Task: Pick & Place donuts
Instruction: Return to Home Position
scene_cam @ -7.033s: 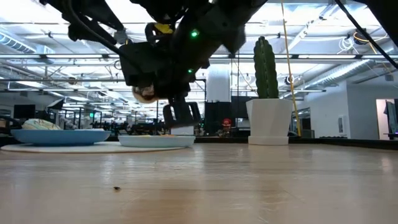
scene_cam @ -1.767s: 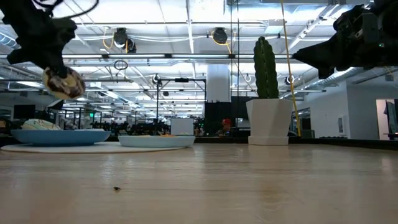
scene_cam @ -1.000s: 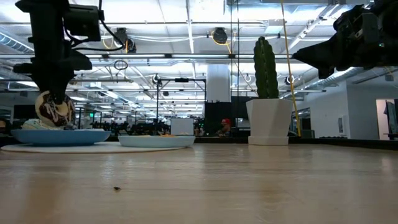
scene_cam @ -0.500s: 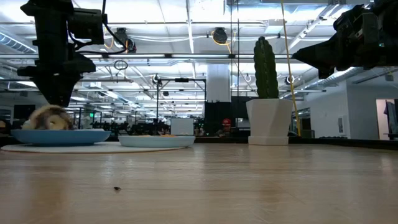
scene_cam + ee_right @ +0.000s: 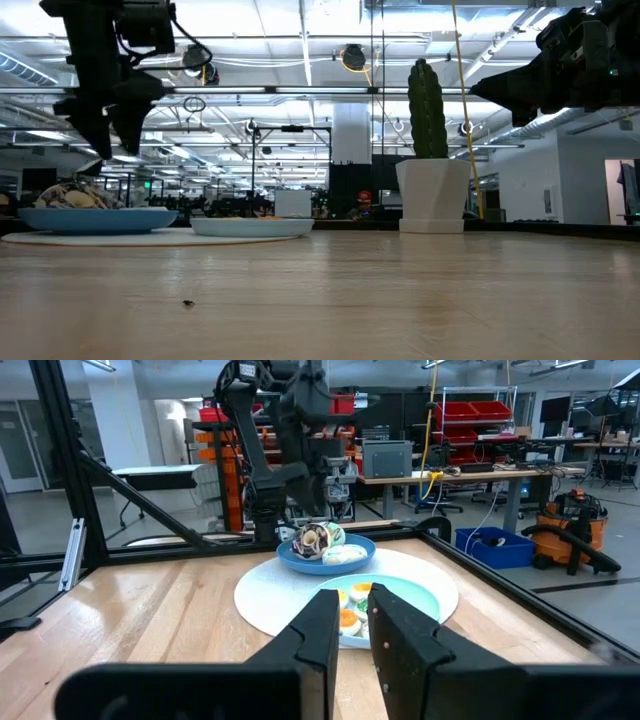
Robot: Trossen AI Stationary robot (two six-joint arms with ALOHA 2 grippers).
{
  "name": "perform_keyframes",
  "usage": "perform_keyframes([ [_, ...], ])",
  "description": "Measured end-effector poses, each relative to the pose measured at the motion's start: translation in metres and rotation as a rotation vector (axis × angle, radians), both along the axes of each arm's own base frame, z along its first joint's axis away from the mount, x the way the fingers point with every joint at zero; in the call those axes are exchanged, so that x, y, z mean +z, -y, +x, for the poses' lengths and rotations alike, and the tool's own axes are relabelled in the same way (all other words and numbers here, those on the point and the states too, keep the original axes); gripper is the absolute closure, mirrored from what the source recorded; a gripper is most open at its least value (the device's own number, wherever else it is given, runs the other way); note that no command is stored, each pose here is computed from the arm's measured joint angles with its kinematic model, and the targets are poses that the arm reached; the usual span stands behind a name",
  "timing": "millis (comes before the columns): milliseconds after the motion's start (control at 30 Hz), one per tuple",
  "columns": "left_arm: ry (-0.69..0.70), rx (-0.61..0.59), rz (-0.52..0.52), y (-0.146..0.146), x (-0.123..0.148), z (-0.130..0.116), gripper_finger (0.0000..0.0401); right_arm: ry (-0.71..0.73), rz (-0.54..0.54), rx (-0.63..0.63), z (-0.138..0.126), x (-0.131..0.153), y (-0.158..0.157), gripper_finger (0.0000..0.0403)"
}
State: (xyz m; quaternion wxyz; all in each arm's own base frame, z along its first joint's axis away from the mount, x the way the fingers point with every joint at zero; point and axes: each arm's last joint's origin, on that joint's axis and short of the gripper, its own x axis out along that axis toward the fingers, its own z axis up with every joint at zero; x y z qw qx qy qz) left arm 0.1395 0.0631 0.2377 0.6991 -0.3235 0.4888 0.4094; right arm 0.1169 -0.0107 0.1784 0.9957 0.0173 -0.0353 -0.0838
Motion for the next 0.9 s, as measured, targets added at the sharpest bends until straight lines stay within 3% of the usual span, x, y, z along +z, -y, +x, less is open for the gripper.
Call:
perform_keyframes([
  [133, 0.051, -0.03, 0.042, -0.001, 0.017, 0.004, 0.009, 0.0, 0.0, 0.0, 0.0, 0.0, 0.0, 0.0358],
  [233, 0.126, -0.118, 0.17, 0.002, 0.034, 0.009, 0.0083, 0.0, 0.0, 0.0, 0.0, 0.0, 0.0, 0.0358],
  [367, 0.343, -0.391, 0.365, 0.017, 0.051, 0.014, 0.0084, 0.0, 0.0, 0.0, 0.0, 0.0, 0.0, 0.0358],
  [533, 0.638, -0.609, 0.463, 0.036, 0.054, 0.002, 0.009, 0.0, 0.0, 0.0, 0.0, 0.0, 0.0, 0.0358],
  [667, 0.715, -0.694, 0.499, 0.044, 0.042, -0.014, 0.0088, 0.0, 0.0, 0.0, 0.0, 0.0, 0.0, 0.0358],
  [900, 0.825, -0.685, 0.607, 0.048, 0.022, -0.041, 0.0082, 0.0, 0.0, 0.0, 0.0, 0.0, 0.0, 0.0358],
])
